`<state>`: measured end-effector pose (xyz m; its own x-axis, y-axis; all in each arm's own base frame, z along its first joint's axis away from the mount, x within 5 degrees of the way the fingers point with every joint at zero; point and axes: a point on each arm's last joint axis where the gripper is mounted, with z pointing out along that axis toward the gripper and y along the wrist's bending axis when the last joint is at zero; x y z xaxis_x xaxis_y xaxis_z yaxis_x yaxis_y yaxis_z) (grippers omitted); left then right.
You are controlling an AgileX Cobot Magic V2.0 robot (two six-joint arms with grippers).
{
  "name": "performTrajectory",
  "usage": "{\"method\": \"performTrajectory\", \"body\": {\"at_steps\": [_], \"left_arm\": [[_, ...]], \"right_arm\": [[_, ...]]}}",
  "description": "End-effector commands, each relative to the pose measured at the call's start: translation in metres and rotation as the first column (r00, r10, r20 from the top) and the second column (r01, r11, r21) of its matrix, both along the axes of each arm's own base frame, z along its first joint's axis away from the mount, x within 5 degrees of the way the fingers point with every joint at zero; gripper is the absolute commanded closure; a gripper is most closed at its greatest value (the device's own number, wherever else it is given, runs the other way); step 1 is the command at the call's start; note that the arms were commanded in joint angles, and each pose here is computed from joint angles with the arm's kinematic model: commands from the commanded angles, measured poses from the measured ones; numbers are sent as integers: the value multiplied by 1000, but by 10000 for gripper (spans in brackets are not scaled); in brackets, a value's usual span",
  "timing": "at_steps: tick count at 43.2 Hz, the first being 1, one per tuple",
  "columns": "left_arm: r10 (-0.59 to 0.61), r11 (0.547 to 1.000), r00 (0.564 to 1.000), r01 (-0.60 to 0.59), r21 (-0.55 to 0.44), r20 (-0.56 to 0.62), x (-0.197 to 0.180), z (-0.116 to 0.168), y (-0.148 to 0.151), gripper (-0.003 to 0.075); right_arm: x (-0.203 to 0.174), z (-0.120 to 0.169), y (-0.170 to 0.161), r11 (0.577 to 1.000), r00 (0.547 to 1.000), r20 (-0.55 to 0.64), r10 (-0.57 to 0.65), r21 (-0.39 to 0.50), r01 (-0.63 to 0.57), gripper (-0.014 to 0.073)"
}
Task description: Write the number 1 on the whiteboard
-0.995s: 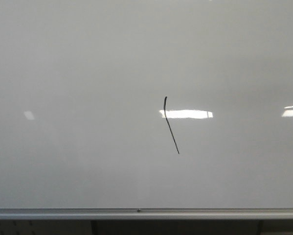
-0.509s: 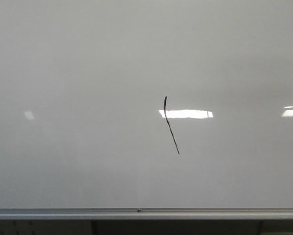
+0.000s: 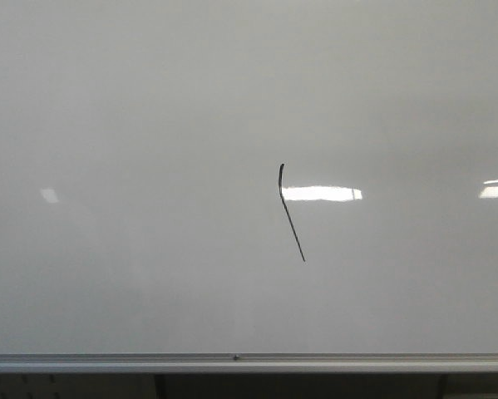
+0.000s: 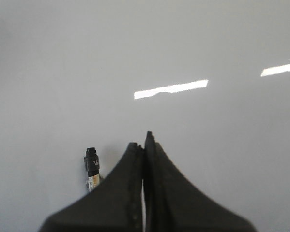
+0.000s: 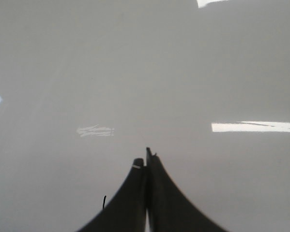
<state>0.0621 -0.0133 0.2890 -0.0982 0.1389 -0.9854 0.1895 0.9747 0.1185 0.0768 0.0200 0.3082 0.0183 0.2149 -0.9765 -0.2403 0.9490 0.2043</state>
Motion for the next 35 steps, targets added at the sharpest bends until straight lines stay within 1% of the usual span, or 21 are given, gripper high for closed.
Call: {"method": "performTrajectory", "body": {"at_steps": [1, 5, 7, 13, 24, 29, 33, 35], "left_arm": [[10, 1000, 995, -8, -25, 101, 0, 17, 1, 741], [29, 999, 993, -27, -21, 115, 0, 13, 3, 741], [53, 997, 989, -45, -54, 141, 0, 10, 5, 741], [84, 994, 973, -67, -84, 216, -4, -10, 7, 741], [145, 987, 969, -128, -93, 202, -12, -61, 11, 741], [161, 985, 969, -146, -91, 188, -8, -74, 12, 741], [172, 982, 961, -151, -111, 215, -7, -83, 13, 741], [171, 982, 968, -153, -108, 183, -6, -85, 12, 741]], "right_arm": [[0, 9, -3, 999, 999, 29, -31, 24, 30, 656], [0, 9, -3, 999, 999, 29, -31, 24, 30, 656], [0, 9, -3, 999, 999, 29, -31, 24, 30, 656], [0, 9, -3, 999, 999, 29, -31, 24, 30, 656], [0, 9, -3, 999, 999, 29, -31, 24, 30, 656], [0, 9, -3, 999, 999, 29, -29, 24, 29, 656], [0, 9, -3, 999, 999, 29, -29, 24, 29, 656], [0, 9, -3, 999, 999, 29, -29, 24, 29, 656]]}}
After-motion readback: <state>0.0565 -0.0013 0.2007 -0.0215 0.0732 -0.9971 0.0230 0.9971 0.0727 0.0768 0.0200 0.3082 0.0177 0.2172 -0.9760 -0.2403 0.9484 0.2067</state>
